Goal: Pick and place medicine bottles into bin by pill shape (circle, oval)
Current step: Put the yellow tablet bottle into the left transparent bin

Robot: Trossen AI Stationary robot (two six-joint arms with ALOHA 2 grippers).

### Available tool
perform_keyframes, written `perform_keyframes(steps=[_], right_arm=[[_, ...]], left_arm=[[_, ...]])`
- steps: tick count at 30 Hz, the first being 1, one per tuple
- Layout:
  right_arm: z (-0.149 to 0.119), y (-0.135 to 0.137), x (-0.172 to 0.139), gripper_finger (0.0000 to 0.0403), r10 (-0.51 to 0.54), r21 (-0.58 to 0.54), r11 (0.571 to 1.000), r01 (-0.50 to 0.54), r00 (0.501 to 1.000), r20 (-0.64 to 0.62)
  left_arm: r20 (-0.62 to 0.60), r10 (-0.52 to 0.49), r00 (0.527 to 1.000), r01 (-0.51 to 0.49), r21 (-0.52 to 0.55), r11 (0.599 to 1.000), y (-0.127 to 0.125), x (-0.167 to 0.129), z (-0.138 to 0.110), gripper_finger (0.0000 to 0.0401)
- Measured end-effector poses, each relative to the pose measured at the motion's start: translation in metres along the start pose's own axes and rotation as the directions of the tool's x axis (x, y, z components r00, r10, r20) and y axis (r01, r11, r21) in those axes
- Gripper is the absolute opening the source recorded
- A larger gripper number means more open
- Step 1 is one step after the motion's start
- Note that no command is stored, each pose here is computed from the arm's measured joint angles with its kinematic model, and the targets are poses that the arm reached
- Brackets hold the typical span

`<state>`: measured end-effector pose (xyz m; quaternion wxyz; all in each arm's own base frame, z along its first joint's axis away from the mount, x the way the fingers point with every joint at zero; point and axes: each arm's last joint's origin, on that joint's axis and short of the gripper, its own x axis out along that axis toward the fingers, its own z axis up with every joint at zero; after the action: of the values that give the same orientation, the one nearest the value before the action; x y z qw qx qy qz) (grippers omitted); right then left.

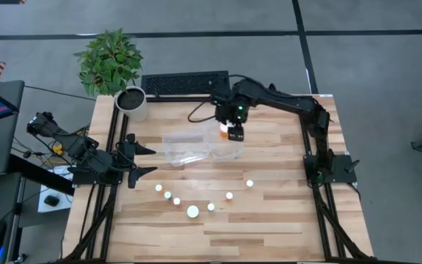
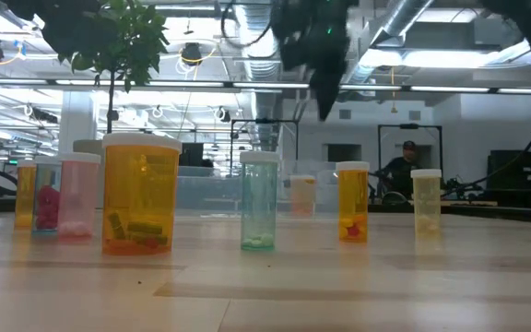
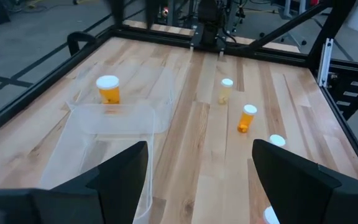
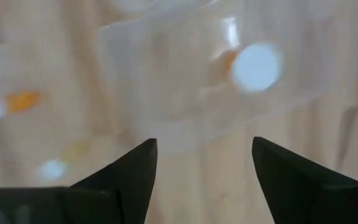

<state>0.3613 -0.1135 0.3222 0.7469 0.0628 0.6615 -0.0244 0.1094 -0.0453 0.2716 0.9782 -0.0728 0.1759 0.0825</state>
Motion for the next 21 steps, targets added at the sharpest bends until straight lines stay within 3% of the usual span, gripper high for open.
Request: perform_keyframes(steps=[7,10,15,21], right_arm=[[-0.042,0.071,-0.045,0.0271,0.021,-0.016,1.0,-0.02,0.997,0.07],[-0.069,0.102,-0.051,0.0271,-0.035,0.01,0.999,0.034,0.995,0.098],[-0.116,0.143,-0.036,0.0271,-0.089,0.064,0.995,0.079,0.983,0.163],[-0.144,0.168,0.012,0.027,-0.034,0.09,0.996,0.009,0.962,0.27]], left_arm=[[-0.012,-0.028,1.0,0.028,0.0,1.0,-0.001,0.0,0.0,0.0283],[-0.016,-0.037,0.999,0.037,-0.001,0.999,-0.001,0.0,0.0,0.0283],[-0.02,-0.039,0.999,0.039,0.007,0.999,-0.001,0.0,-0.001,0.0283],[-0.02,-0.038,0.999,0.038,0.015,0.999,-0.001,0.0,-0.001,0.0283]])
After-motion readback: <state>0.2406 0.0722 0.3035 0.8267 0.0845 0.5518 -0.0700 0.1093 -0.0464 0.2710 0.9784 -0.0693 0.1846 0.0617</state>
